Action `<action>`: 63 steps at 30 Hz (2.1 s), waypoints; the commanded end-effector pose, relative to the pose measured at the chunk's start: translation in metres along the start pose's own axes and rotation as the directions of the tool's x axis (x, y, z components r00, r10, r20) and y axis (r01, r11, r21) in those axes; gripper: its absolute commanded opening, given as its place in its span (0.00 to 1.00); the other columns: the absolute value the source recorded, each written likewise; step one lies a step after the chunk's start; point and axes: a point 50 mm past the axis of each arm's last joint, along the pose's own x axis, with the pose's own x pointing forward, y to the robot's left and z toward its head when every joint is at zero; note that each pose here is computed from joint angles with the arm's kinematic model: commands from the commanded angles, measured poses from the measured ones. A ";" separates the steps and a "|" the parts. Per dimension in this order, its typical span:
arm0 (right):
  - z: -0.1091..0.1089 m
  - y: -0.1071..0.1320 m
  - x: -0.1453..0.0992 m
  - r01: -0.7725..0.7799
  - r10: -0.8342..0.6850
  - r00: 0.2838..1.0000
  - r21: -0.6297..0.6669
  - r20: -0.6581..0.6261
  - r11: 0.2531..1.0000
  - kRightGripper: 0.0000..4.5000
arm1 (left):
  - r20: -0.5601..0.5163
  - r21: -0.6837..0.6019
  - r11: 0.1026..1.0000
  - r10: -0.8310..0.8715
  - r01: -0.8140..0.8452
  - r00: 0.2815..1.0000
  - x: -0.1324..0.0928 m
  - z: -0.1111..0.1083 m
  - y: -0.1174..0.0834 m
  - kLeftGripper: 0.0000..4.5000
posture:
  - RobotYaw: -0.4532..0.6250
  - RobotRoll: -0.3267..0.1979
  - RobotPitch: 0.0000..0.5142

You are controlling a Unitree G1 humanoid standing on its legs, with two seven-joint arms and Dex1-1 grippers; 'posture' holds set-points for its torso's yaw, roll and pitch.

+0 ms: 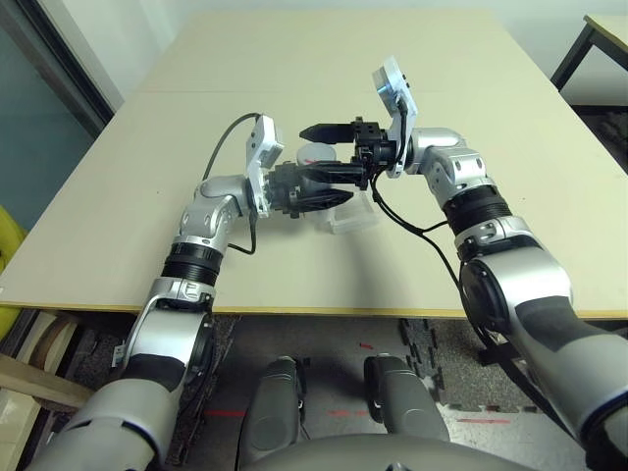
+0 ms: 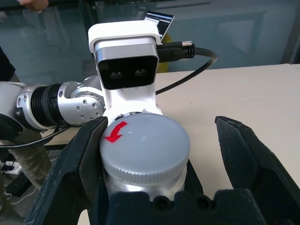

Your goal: Pour the medicine from the bottle into the box.

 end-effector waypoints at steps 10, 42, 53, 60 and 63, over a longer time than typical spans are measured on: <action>0.001 -0.006 -0.021 0.059 -0.059 0.998 -0.003 -0.029 0.998 1.00 | 0.002 0.011 1.000 -0.025 0.025 1.000 -0.001 0.001 -0.004 0.60 | 0.27 0.62 0.18; 0.005 0.006 -0.002 -0.064 0.064 0.998 0.020 -0.007 0.998 1.00 | -0.009 0.016 1.000 0.005 -0.005 1.000 0.003 0.001 0.004 0.60 | 0.26 0.62 0.18; 0.003 0.002 -0.002 -0.026 0.025 0.999 -0.010 -0.032 1.000 0.92 | -0.014 0.018 1.000 -0.005 0.006 1.000 0.004 0.001 0.003 0.60 | 0.26 0.62 0.18; 0.004 0.002 -0.004 -0.022 0.022 1.000 0.001 -0.012 1.000 0.57 | -0.019 0.015 1.000 -0.004 0.005 1.000 0.003 0.001 0.003 0.60 | 0.26 0.62 0.17; 0.007 0.002 -0.005 -0.026 0.025 0.999 0.035 0.039 0.999 0.57 | -0.022 0.011 1.000 -0.003 0.003 1.000 0.002 -0.001 0.002 0.60 | 0.26 0.62 0.17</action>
